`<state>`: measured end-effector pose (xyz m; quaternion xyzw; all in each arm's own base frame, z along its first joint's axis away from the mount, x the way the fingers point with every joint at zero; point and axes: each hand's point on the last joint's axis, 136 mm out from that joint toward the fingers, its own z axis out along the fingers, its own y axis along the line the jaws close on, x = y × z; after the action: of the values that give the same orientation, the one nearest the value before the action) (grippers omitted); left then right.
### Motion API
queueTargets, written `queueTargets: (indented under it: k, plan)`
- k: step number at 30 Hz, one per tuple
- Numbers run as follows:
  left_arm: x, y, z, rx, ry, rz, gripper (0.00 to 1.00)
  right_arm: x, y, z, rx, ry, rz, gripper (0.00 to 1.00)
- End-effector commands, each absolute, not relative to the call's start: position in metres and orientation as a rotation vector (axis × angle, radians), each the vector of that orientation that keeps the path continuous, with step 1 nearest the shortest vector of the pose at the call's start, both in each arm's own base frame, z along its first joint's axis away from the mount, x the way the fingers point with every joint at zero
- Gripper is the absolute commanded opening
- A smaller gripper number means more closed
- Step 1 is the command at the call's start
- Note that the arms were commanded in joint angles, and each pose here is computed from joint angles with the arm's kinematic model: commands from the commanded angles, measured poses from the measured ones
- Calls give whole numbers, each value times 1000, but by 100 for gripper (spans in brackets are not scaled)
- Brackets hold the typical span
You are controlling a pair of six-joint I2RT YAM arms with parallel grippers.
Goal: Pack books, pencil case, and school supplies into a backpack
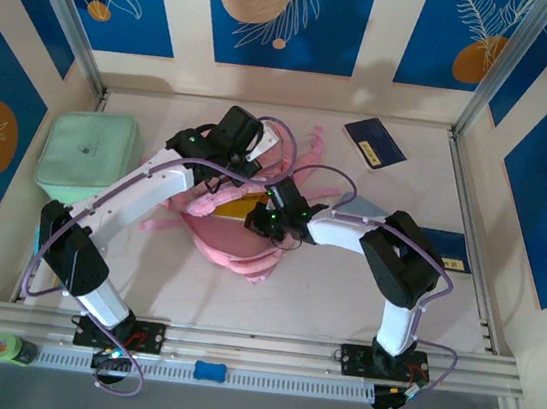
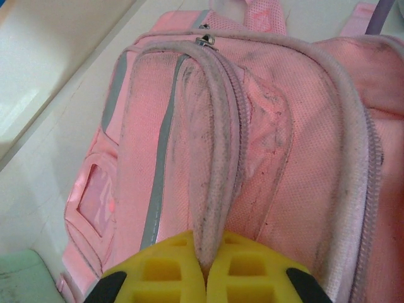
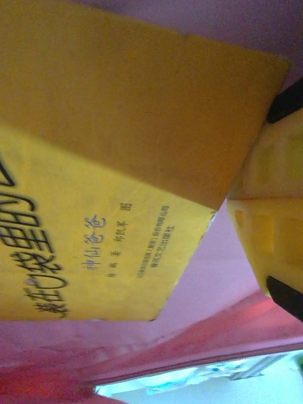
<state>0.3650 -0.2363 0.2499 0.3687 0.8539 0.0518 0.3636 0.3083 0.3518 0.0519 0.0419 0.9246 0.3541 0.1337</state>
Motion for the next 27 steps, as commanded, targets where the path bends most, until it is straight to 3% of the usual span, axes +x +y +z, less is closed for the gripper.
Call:
queueTargets:
  k: [1,7,13,20,27]
  plan:
    - [366,-235,296,867,2068,87,0,347,323,64,276,2543,897,0]
    - [367,-234,293,868,2071,86,0,381,311,83,309,2463,900,0]
    - [370,-223,289,850,2094,143,0,353,319,94,183,2457,994,2]
    - [360,-203,265,796,2174,171,0,302,294,116,70,2494,957,15]
    - [336,-196,227,767,2279,100,0,296,199,135,283,2551,694,34]
